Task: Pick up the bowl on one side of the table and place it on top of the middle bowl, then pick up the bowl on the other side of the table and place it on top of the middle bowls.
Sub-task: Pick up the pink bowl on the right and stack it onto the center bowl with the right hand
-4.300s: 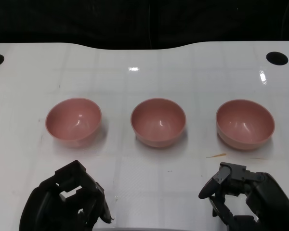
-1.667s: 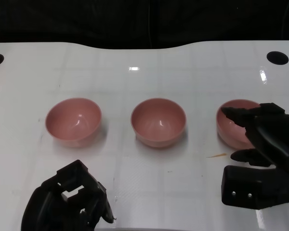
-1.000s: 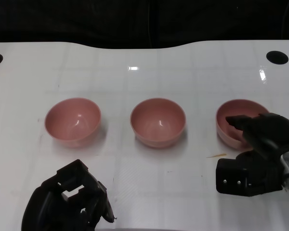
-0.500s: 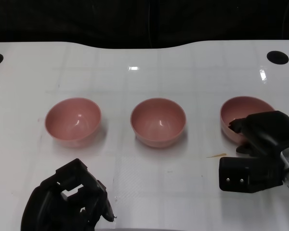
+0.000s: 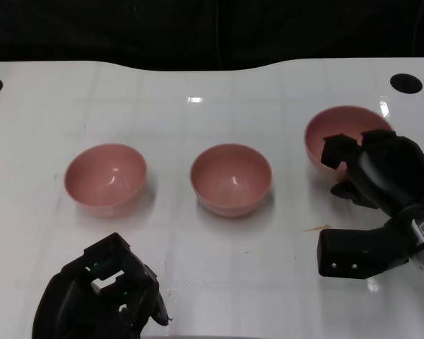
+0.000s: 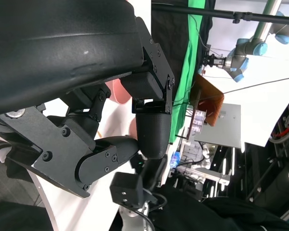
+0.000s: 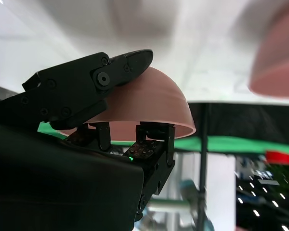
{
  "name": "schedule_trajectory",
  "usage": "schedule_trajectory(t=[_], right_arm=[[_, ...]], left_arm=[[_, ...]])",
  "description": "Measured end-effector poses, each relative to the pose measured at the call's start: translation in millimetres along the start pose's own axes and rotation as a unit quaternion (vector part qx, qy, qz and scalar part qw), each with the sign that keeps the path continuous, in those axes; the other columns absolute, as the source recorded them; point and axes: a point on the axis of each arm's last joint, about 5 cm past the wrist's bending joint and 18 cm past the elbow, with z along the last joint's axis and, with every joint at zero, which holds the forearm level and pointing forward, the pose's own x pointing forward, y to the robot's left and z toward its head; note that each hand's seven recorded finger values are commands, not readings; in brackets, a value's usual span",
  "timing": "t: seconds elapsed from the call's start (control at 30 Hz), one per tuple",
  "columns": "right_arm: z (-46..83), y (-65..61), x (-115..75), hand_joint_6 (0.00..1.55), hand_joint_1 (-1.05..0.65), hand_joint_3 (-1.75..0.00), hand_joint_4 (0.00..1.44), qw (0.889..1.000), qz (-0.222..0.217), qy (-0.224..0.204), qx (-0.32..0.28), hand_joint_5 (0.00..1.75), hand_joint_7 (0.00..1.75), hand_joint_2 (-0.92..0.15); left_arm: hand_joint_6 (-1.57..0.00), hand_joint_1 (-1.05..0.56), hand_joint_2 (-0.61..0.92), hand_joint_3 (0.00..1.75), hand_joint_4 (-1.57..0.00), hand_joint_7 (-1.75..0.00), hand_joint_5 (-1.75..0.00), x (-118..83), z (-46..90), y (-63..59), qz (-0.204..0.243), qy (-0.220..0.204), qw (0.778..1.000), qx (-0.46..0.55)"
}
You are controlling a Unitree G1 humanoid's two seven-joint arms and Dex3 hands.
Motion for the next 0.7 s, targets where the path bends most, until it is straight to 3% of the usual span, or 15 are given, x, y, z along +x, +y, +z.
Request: schedule_trajectory(t=[0.03,0.1,0.23,0.4,0.7], right_arm=[[2.5,-4.0,2.9,0.70,-0.19,-0.70,0.89,1.000,-0.011,-0.010,0.002,1.75,1.75,-0.64],[7.6,-11.5,8.0,0.70,-0.18,-0.96,0.90,0.999,-0.031,-0.028,0.006,1.75,1.75,-0.50],[20.8,-20.9,12.3,0.74,-0.19,-1.17,0.91,0.996,-0.059,-0.069,0.026,1.75,1.68,-0.43],[35.8,-32.9,18.3,0.79,-0.22,-1.14,0.90,0.991,-0.057,-0.110,0.044,1.75,1.54,-0.43],[56.2,-27.4,25.9,0.73,-0.20,-1.20,0.93,0.984,-0.037,-0.147,0.098,1.75,1.72,-0.37]], left_arm=[[-0.87,-0.20,0.51,1.05,-0.91,-1.43,-1.57,-0.1,0.0,0.0,0.000,0.000,1.000,0.000],[-0.87,-0.20,0.51,1.04,-0.91,-1.42,-1.57,0.1,0.0,-0.1,0.000,0.000,1.000,0.000],[-0.88,-0.19,0.51,1.04,-0.92,-1.42,-1.57,0.0,0.0,0.0,0.000,0.000,1.000,0.000],[-0.89,-0.20,0.53,1.02,-0.92,-1.41,-1.56,0.8,0.1,-0.2,-0.001,-0.001,1.000,-0.001],[-0.90,-0.18,0.51,1.02,-0.93,-1.41,-1.54,1.5,-0.3,-1.3,0.002,0.003,1.000,-0.004]])
